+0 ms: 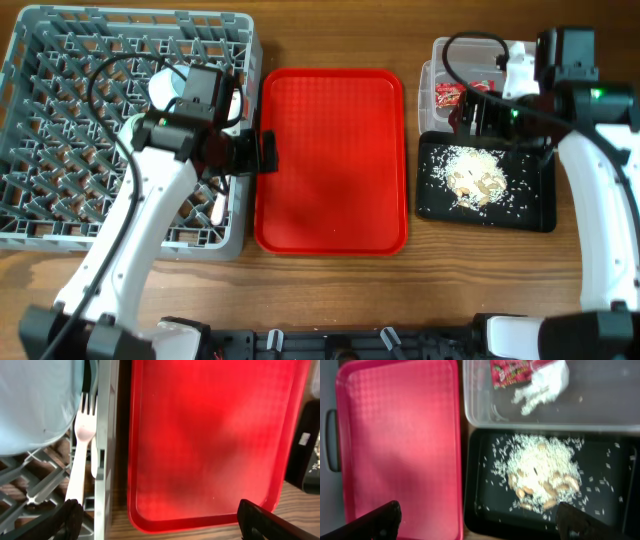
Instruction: Sort waste into correct bins and load items into the dishwasher rack
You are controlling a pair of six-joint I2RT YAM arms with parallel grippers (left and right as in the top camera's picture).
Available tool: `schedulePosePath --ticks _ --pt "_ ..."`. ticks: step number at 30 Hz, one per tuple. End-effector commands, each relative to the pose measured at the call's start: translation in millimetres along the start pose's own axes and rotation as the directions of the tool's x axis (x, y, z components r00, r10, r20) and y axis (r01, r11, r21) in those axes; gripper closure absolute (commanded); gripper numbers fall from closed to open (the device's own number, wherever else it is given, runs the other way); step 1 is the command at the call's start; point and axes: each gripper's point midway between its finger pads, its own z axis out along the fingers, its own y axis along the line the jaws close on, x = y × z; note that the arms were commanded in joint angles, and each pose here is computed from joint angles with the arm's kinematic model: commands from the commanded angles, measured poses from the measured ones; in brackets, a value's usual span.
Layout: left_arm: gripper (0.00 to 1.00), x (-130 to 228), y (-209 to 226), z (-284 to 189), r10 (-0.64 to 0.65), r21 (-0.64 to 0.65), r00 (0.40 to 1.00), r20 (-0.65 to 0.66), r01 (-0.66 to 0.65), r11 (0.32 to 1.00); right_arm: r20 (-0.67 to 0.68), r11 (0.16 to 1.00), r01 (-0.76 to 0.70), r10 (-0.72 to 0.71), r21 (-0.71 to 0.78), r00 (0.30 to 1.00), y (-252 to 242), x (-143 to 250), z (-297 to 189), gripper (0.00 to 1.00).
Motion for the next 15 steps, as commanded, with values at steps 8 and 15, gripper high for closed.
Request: schedulePosePath --ticks 8,15 --pt "0.00 42.7 7.2 -47.3 0.070 0.055 0.936 0.346 -0.094 0.994 0.399 0.998 0.034 -0.051 0.052 0.915 -3.4 36.8 -70.6 0.00" --pt "0.00 60.5 16.6 -94.7 0.057 0.076 0.835 0.547 -0.117 0.990 0.492 0.995 0.025 -0.067 0.092 0.868 -8.9 74.2 -102.1 0.00"
